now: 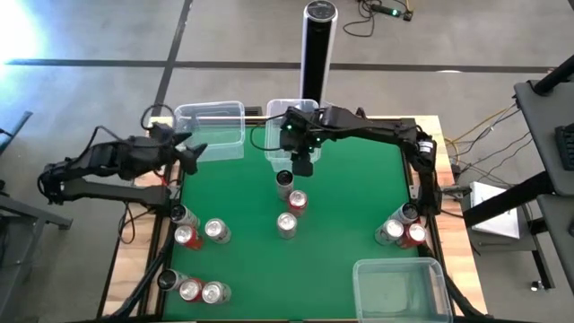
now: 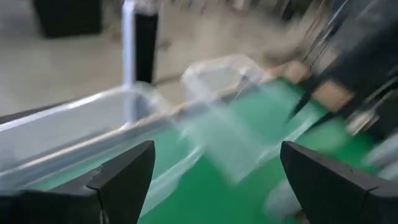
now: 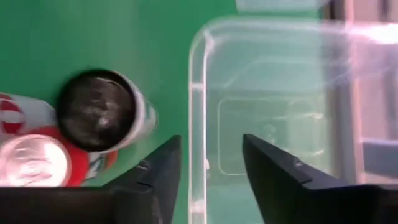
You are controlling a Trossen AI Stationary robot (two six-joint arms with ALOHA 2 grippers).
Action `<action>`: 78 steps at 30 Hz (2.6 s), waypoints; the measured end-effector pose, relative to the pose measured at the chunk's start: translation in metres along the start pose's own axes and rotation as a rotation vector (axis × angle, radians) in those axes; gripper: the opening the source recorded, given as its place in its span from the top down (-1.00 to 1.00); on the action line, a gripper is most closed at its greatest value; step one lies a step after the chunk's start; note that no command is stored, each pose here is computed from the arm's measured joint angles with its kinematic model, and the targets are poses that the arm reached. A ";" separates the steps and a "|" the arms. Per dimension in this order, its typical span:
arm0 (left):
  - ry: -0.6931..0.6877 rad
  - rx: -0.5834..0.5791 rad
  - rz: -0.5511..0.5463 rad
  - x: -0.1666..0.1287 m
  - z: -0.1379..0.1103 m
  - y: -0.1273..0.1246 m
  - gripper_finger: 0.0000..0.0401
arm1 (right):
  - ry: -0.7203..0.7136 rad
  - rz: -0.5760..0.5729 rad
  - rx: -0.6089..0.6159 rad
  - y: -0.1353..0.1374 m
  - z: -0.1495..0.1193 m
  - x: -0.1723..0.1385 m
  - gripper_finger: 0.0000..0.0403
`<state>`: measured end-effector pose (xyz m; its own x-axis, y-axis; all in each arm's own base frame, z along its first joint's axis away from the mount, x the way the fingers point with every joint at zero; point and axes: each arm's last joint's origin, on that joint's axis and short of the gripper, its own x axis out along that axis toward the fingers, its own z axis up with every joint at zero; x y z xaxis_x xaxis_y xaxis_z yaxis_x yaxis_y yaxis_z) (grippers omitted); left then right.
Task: Sort soda cans
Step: Adjust the top left transparent bin
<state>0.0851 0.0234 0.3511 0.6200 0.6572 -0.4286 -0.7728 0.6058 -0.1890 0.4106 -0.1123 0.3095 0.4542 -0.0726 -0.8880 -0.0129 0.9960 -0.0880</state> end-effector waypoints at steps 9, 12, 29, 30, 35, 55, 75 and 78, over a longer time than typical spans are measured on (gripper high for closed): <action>0.308 0.308 0.083 0.025 0.011 -0.009 -0.54 | -0.190 -0.064 -0.058 0.019 0.017 -0.059 -0.14; 0.412 0.319 0.108 0.047 0.011 -0.001 -0.50 | -0.203 -0.111 -0.049 0.022 0.016 -0.068 -0.17; 0.768 0.494 0.076 0.135 0.018 0.043 -0.46 | -0.114 -0.091 0.012 0.036 0.003 -0.084 -0.38; 0.804 0.519 0.066 0.138 0.015 0.045 -0.46 | -0.099 -0.098 0.035 0.036 0.001 -0.084 -0.37; 0.947 0.527 0.029 0.155 -0.002 0.052 -0.40 | -0.028 -0.147 0.092 0.036 -0.008 -0.089 -0.28; 0.864 -0.246 0.160 0.206 0.048 0.025 0.96 | -0.149 -0.418 0.127 0.027 -0.033 -0.167 0.04; 0.908 -0.518 0.342 0.285 0.052 -0.008 0.94 | -0.035 -0.430 0.148 -0.004 -0.057 -0.138 0.03; 0.875 -0.512 0.345 0.290 0.059 -0.010 0.88 | -0.002 -0.419 0.157 0.000 -0.069 -0.128 0.00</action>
<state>0.2801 0.2346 0.2810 0.2015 0.0843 -0.9759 -0.9788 0.0551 -0.1974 0.2911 -0.1068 0.3923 0.3932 -0.4715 -0.7894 0.3082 0.8764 -0.3699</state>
